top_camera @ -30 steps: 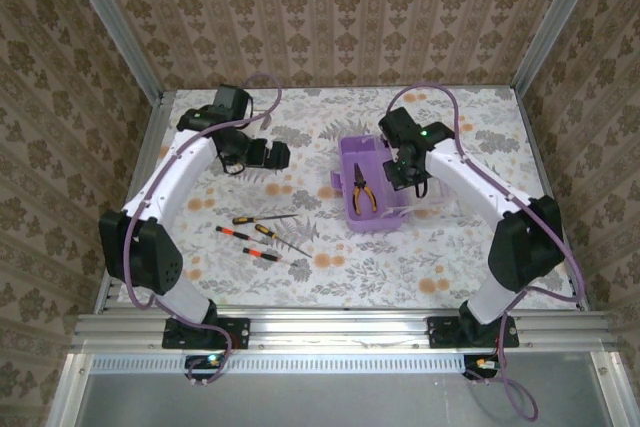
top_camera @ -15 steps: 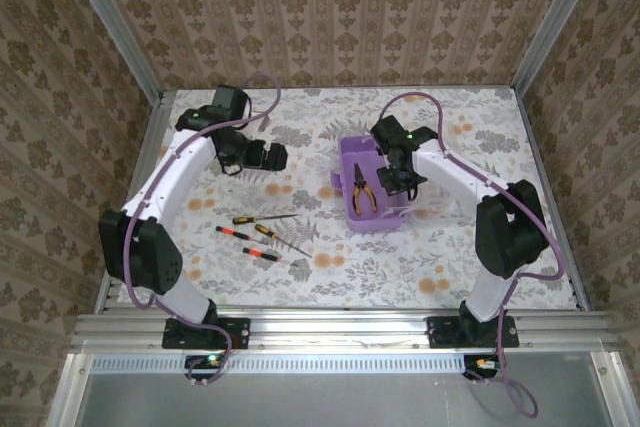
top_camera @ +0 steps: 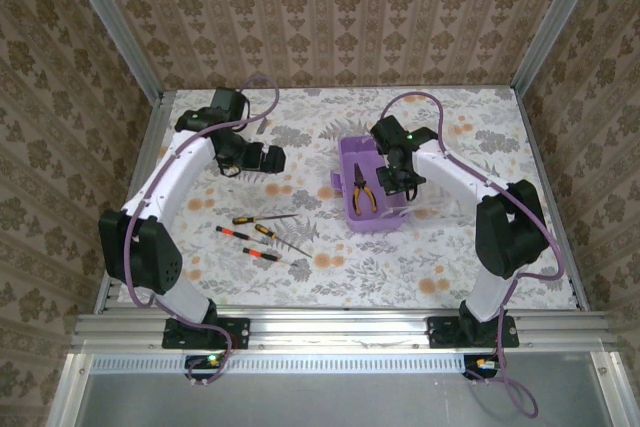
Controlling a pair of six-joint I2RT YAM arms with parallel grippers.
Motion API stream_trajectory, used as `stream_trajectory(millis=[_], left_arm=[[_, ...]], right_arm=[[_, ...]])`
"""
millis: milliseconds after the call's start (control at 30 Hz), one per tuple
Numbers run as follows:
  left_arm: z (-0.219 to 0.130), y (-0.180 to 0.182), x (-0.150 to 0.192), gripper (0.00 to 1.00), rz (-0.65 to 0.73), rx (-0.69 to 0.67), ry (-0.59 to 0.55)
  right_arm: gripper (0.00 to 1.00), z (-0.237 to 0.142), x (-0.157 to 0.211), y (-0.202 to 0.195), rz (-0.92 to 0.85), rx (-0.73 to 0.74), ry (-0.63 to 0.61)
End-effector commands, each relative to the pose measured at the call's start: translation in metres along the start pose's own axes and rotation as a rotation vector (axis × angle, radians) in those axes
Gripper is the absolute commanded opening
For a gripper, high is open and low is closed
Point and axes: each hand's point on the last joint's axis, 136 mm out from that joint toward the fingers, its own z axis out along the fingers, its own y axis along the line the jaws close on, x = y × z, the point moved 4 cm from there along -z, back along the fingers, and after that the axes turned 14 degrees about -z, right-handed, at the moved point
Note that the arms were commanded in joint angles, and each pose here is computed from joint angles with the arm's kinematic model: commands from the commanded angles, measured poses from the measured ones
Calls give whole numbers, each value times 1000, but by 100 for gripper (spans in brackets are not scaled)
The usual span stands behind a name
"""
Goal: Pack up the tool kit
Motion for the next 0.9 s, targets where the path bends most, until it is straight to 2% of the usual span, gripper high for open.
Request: stream_trajectory(millis=[0,367,500,567,767,867], left_arm=[[-3,2,7,100,11,8,20],[-2,2,11,100,9,21,22],[-2,2,12,100,10,22,23],[-2,2,13,100,11,21,25],[-2,12,16,100,19,-34,35],[1,19,19,100,29,-74,52]], right_arm=[[0,-4,5,1,52,-1,-9],[1,-10,4,-1,119,-21,-48],[24,-11,5,0,109,-30,-49],[32,-14,5,-1,106,-31,-57],[40,-36,2,-3,83,-41,-113],[49,-55,1,-3,71,-56,-150]])
